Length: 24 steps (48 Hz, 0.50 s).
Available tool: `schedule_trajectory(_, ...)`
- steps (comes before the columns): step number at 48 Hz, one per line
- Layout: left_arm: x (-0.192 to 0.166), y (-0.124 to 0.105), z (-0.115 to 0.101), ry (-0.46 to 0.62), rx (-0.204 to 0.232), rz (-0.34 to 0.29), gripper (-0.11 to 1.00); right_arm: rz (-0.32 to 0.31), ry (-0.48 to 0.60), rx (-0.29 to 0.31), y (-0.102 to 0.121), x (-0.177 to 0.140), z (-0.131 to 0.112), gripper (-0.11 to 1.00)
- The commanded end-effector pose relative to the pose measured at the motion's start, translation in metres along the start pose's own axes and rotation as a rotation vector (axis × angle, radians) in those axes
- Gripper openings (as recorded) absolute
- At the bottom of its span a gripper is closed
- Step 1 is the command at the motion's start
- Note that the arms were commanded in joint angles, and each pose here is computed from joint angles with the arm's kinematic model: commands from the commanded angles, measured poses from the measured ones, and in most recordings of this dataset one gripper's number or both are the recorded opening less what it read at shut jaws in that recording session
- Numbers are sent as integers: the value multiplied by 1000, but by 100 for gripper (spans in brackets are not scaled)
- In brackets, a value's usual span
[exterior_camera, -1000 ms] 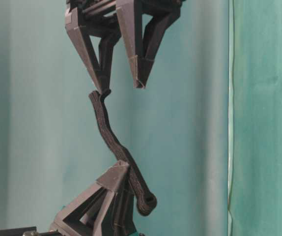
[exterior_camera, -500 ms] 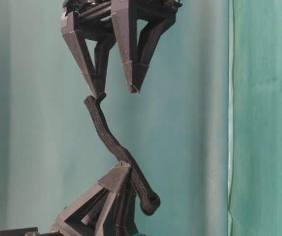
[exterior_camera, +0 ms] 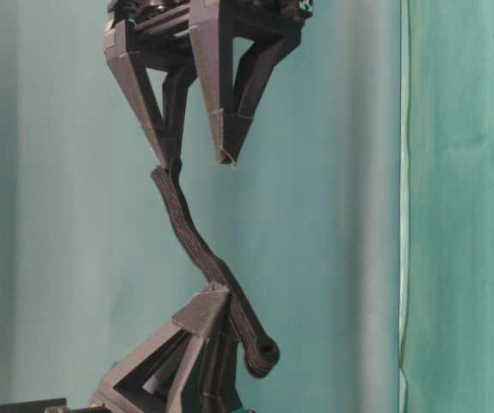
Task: Peel off the Velcro with your right arm.
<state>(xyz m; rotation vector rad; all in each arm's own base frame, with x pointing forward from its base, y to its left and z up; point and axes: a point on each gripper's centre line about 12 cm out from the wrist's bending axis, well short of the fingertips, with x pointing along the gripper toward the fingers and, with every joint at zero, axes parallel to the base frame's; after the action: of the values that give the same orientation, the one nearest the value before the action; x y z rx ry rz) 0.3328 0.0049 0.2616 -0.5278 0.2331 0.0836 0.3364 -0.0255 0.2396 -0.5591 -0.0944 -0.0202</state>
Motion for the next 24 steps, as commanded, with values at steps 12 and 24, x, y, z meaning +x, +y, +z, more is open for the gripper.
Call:
schedule_trajectory(12,-3,-5,10,-37,1,-20,10,-20,-27,0,-6,7,6,36)
schedule_trajectory(24,-3,-6,9,-34,2,-21,10,-32,-27,-2,-10,9,4,33)
